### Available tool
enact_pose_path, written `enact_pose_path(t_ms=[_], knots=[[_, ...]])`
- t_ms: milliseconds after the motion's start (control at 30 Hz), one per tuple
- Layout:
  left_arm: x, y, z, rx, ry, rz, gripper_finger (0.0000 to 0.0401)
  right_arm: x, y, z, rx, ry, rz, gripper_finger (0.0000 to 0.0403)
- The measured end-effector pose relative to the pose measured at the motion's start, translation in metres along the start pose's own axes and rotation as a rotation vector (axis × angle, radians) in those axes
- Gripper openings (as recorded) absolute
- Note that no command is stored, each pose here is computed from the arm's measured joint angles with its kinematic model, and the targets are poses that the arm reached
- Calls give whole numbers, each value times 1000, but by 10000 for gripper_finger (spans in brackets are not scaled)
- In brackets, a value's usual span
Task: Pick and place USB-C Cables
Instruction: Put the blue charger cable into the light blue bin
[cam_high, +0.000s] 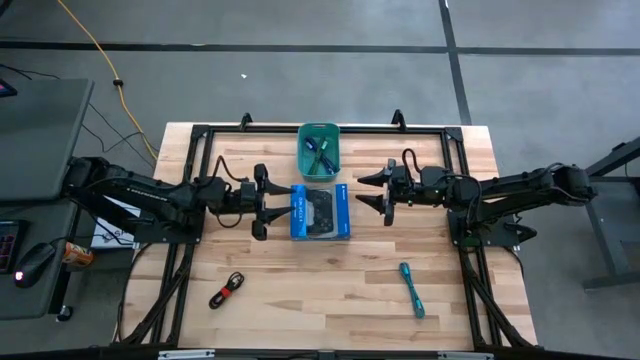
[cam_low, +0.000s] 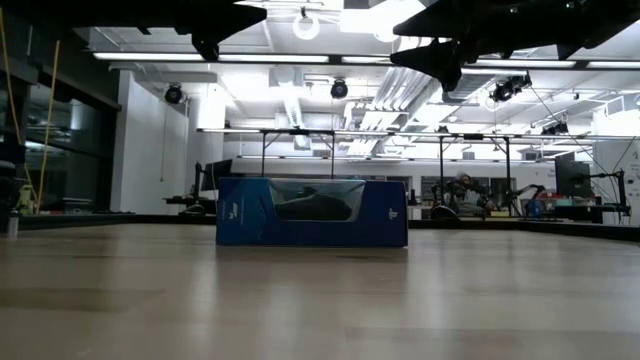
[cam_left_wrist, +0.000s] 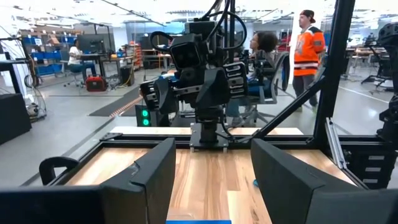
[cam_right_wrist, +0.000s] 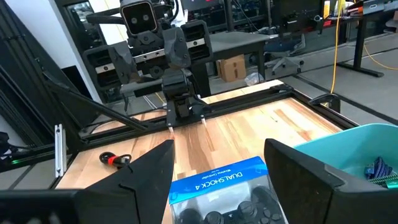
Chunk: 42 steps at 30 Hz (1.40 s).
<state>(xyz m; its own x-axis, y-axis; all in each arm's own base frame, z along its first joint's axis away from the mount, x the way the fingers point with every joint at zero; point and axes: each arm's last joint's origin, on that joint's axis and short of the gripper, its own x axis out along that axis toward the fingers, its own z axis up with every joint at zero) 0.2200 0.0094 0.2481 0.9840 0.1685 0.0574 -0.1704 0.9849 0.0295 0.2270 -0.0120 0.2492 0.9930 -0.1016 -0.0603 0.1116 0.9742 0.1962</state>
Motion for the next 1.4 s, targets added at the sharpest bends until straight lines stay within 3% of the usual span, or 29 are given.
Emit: enact_pose_path(t_ms=[533,600,733,900,1067,1200,1400], knots=[[0,0,0,0,0,-1,188,0,0,0,1,1,6,241],[0,0,0,0,0,-1,188,0,1,0,24,8,46,241],[0,0,0,0,0,-1,188,0,15,4,100,28,233,241],[0,0,0,0,0,-2,188,-3,48,3,107,244,327,241],[0,0,0,0,0,-2,188,-19,77,-6,227,592,157,241],[0,0,0,0,1,-2,188,-43,95,-25,399,839,-38,241],[0,0,-1,1,8,-2,188,-74,118,-68,603,1080,-344,241]])
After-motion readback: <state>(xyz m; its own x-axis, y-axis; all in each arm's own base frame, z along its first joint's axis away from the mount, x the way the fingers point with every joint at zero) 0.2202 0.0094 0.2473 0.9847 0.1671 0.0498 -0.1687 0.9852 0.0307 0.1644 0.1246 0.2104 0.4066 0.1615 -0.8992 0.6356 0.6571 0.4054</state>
